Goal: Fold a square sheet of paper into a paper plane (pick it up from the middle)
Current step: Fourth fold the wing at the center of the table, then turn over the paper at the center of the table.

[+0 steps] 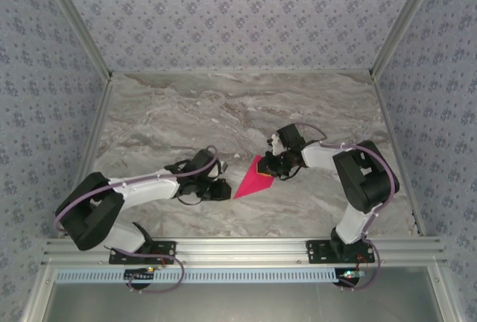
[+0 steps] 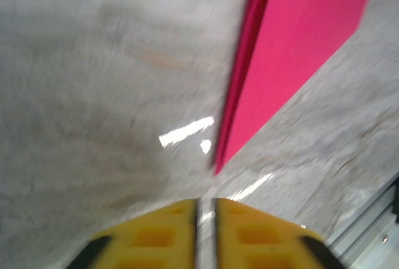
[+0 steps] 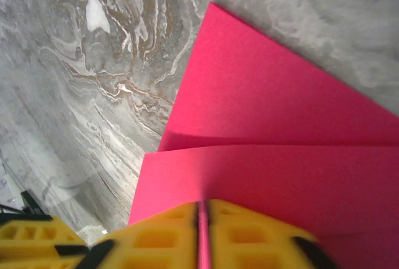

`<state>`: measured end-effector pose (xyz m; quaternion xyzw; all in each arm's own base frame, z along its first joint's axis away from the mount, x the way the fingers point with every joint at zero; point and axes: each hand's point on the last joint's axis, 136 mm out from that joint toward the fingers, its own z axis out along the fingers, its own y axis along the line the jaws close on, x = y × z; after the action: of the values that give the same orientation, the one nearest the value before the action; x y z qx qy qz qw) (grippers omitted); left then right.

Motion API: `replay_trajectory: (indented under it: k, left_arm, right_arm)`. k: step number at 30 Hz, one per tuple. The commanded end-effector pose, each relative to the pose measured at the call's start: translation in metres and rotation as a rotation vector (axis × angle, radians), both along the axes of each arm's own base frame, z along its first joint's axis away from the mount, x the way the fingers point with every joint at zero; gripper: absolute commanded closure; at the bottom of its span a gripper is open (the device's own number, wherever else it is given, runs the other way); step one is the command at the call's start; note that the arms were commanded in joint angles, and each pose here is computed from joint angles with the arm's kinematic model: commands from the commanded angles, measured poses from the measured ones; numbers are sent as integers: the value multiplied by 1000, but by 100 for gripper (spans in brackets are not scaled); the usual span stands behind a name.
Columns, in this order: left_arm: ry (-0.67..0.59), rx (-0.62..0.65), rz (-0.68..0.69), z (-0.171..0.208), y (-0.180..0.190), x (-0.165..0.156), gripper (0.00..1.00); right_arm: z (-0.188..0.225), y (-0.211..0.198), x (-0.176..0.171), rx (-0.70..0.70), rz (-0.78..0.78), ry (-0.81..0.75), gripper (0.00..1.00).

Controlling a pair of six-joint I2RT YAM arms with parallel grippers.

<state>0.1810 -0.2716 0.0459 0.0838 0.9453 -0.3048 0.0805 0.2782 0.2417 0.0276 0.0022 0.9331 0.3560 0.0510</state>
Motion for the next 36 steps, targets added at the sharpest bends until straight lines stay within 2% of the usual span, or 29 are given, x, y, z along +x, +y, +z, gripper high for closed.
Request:
replay_trajectory:
  k: [1, 7, 10, 13, 20, 32, 36]
  left_arm:
    - [-127, -13, 88, 35, -9, 34, 64]
    - [-258, 85, 219, 50, 4, 74, 33]
    - [-295, 105, 255, 55, 7, 86, 19]
    - [-324, 132, 301, 59, 13, 96, 1]
    - [-290, 131, 376, 54, 25, 105, 1]
    - [-158, 6, 415, 45, 28, 105, 1]
    - [-126, -45, 416, 45, 27, 104, 1]
  right_arm:
    - [30, -12, 16, -8, -132, -43, 72]
    - [31, -53, 19, -48, -381, -26, 51]
    - [25, -62, 18, -53, -445, -10, 46]
    - [23, -56, 20, -26, -446, -3, 45]
    - [23, -22, 22, 33, -363, -1, 51]
    - [25, 15, 19, 129, -301, -23, 66]
    - [23, 18, 18, 150, -324, -24, 79]
